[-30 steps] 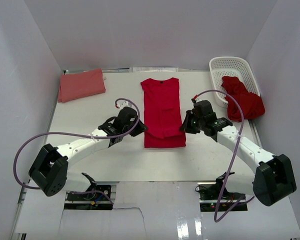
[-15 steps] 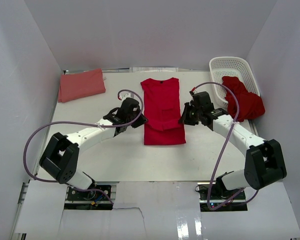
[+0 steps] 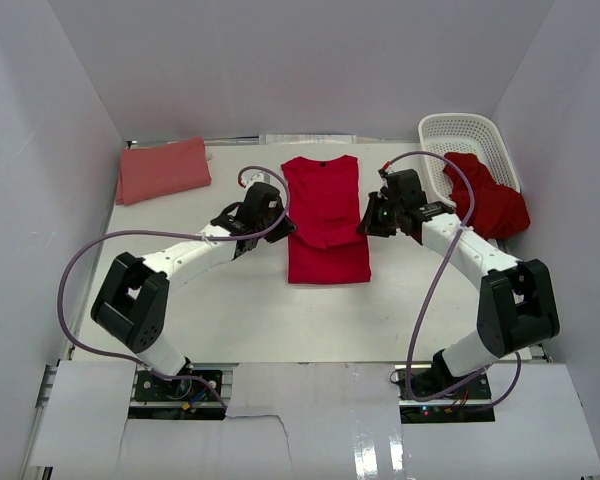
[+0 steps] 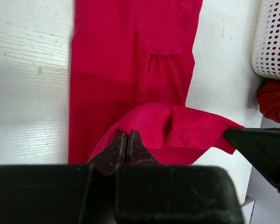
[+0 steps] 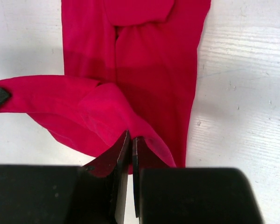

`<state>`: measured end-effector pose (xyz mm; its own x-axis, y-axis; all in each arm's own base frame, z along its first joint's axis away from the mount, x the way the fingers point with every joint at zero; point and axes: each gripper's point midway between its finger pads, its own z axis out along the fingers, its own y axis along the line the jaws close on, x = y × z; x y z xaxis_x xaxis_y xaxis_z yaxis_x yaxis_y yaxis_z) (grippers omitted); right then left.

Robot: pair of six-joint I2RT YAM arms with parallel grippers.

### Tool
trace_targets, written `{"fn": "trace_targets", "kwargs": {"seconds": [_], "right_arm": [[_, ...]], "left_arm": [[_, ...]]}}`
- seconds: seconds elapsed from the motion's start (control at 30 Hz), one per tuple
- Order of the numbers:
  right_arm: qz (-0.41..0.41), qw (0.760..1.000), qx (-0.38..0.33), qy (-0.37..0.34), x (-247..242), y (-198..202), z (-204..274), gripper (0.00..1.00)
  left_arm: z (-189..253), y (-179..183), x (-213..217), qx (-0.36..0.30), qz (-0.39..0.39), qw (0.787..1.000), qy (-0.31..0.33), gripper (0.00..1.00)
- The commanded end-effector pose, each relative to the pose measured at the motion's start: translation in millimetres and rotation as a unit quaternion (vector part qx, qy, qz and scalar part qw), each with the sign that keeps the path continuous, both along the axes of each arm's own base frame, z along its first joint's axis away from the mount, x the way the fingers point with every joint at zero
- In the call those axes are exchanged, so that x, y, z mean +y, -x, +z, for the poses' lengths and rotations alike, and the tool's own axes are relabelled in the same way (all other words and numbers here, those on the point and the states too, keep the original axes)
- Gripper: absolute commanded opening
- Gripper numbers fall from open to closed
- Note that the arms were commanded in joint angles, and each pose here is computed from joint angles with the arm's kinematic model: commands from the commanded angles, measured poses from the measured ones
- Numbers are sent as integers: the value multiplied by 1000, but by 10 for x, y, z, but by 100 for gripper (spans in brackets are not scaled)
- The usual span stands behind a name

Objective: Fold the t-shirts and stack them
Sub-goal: Fold the folded rectangular tshirt in 1/3 of the way

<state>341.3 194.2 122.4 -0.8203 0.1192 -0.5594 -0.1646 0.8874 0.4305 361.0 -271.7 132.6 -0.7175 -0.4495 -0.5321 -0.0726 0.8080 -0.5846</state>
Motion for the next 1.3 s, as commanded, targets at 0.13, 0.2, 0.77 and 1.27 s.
{"fn": "trace_targets", "kwargs": {"seconds": [0.13,0.2,0.77,1.27], "right_arm": [[10,999,-40,-16,63,-291,229,8],[11,999,-40,-14,61,-323,213,8],[15,999,-26,-20,147,-572,25,9],[-29,999,-22,-5,73,-829,-220,14]], "left_arm": [[190,-187,-33,-28,-2,1000,7,0],[161,-212,-36,-25,-2,1000,5,0],[24,-444,-45,-27,6,1000,-2,1],[-269,-658,-69,-22,20,1000,-3,9]]}}
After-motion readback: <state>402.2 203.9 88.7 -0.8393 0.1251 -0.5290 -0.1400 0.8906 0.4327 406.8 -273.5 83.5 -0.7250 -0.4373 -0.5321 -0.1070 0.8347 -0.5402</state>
